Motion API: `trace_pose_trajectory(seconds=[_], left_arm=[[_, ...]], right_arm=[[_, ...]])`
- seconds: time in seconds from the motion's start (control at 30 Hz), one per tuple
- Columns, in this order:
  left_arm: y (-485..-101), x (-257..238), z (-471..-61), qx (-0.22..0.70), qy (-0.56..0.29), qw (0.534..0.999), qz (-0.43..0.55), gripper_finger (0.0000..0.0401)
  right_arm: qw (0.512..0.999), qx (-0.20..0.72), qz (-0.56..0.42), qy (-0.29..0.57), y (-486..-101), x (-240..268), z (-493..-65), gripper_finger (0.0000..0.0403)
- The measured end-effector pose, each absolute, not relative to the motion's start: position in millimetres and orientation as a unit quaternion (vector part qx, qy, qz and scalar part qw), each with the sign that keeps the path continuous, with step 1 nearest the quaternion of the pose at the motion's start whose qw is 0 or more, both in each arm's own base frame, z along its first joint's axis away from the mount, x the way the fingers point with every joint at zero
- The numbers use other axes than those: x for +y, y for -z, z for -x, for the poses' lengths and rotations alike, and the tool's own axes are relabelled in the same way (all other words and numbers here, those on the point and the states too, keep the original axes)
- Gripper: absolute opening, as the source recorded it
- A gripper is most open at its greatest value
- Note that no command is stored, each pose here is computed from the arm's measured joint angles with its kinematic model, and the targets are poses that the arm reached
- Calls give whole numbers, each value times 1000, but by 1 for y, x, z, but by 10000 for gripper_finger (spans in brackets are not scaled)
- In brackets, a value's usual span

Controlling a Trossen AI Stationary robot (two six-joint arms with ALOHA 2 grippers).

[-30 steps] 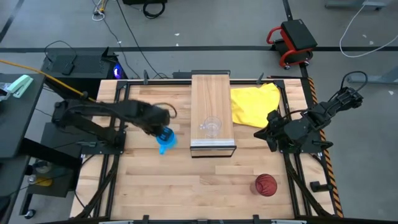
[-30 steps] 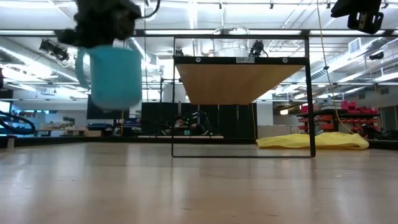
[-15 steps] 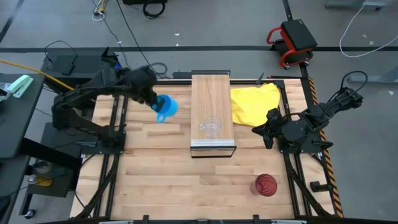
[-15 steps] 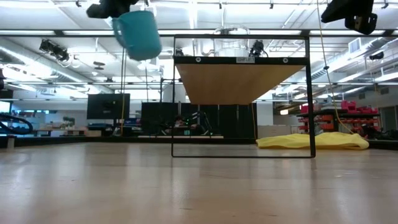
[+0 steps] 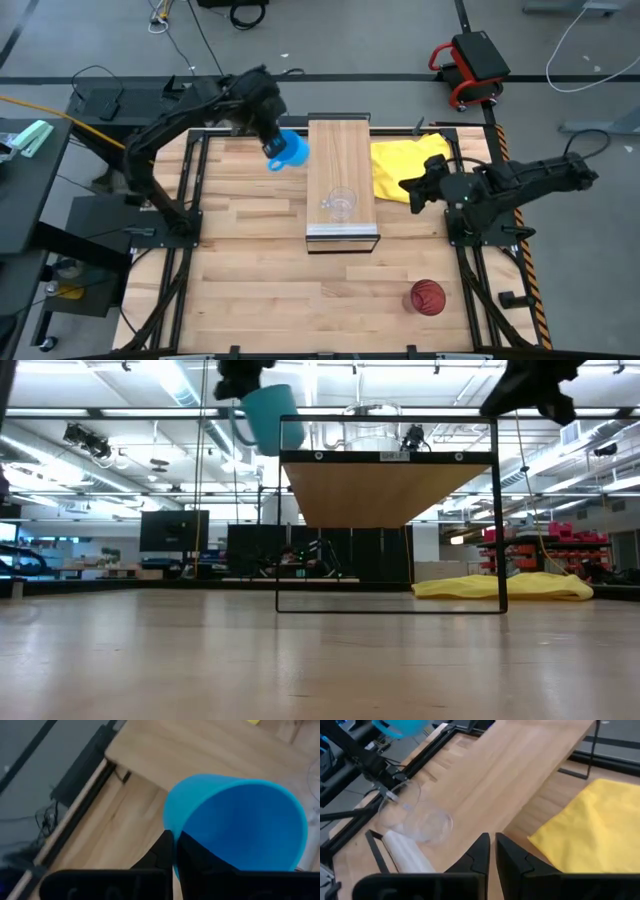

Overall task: Stack small to large cups/mugs on shelf
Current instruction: Put the blue mug on the shelf

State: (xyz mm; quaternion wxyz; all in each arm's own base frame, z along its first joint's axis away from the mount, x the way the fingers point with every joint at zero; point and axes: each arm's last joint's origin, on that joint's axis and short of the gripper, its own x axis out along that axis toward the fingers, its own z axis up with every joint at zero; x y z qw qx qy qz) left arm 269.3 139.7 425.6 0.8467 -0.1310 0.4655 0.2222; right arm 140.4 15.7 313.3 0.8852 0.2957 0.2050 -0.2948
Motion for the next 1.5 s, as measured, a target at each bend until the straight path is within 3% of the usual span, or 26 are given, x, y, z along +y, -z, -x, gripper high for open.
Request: trace_pose_trajectory(seconds=[0.33,0.63,1.07,1.5], left_arm=[[-411,168,-321,501,-159,845,98,11],[-389,166,-358,500,-120,854,85,11],[-377,163,-374,500,-115,854,87,11],[-375,164,-375,500,-119,853,89,14]], right_arm=[[887,236,-265,296,-310,-13,-161,5],[907,206,-245,273,-315,-48,-179,4],[928,190,-254,195,-292,-81,-239,2],[932,179,-265,173,-283,-84,-257,1]])
